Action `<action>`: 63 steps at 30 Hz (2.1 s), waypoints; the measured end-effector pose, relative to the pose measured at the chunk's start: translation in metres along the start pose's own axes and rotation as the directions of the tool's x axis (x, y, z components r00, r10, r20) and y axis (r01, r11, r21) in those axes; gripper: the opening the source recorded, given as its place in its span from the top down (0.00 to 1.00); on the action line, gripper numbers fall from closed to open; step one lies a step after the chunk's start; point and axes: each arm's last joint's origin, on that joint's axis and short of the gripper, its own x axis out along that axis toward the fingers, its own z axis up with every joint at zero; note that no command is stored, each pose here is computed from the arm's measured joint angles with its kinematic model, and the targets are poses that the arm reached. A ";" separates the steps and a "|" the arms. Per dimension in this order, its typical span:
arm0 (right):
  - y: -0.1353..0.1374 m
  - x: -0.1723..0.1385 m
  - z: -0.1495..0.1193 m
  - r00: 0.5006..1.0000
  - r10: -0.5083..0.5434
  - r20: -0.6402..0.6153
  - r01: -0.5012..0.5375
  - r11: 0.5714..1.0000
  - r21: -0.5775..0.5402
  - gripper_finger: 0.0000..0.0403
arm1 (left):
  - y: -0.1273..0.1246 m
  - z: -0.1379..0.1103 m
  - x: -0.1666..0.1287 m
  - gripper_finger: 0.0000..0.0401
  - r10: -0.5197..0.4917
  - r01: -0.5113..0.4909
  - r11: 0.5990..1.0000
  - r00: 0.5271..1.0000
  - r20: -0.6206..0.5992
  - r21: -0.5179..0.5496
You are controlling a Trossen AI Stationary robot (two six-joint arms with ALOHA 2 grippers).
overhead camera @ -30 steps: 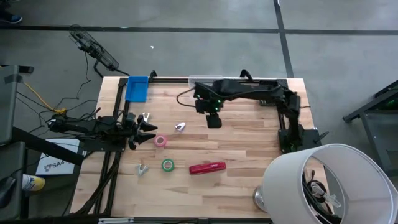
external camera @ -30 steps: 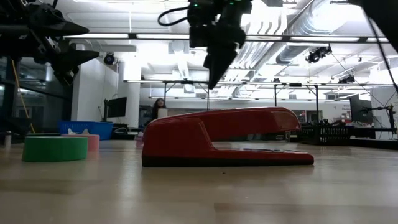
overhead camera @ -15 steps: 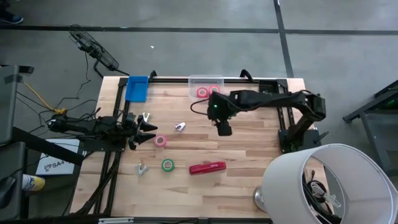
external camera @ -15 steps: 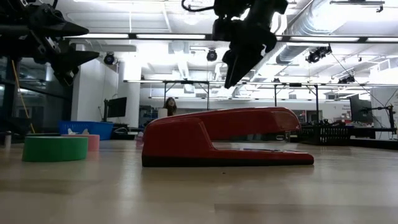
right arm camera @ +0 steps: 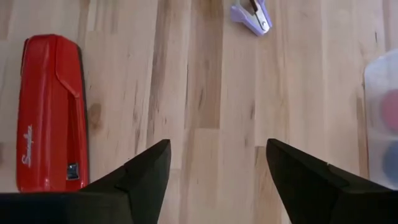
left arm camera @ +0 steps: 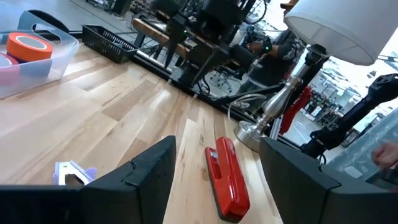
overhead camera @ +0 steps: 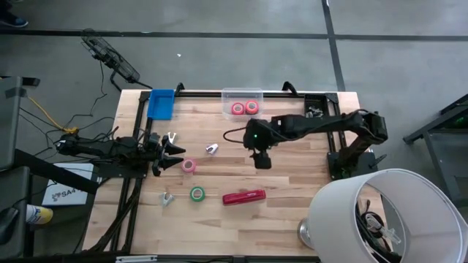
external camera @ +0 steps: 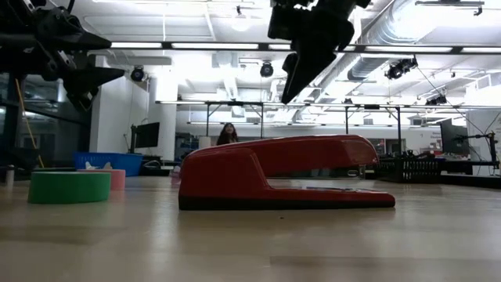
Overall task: Pick and place Stapler, Stapler remover, tape
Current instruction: Put the red stapler into the blue bin
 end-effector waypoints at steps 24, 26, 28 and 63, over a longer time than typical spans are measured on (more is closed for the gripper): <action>0.094 0.021 -0.003 0.987 0.141 -0.071 -0.145 0.988 -0.058 0.29 | 0.000 0.000 0.000 0.43 0.000 0.000 1.000 1.000 0.000 0.000; 0.100 0.024 -0.003 0.986 0.151 -0.076 -0.155 0.986 -0.058 0.28 | 0.000 0.000 0.000 0.43 0.000 0.000 1.000 1.000 0.000 0.000; 0.105 0.026 -0.004 0.983 0.165 -0.084 -0.171 0.983 -0.067 0.27 | 0.000 0.000 0.000 0.43 -0.001 0.001 1.000 1.000 0.001 0.000; 0.142 0.120 -0.035 0.944 0.100 -0.314 -0.151 0.978 -0.143 0.21 | 0.000 0.000 0.000 0.43 0.000 0.000 1.000 1.000 0.000 0.000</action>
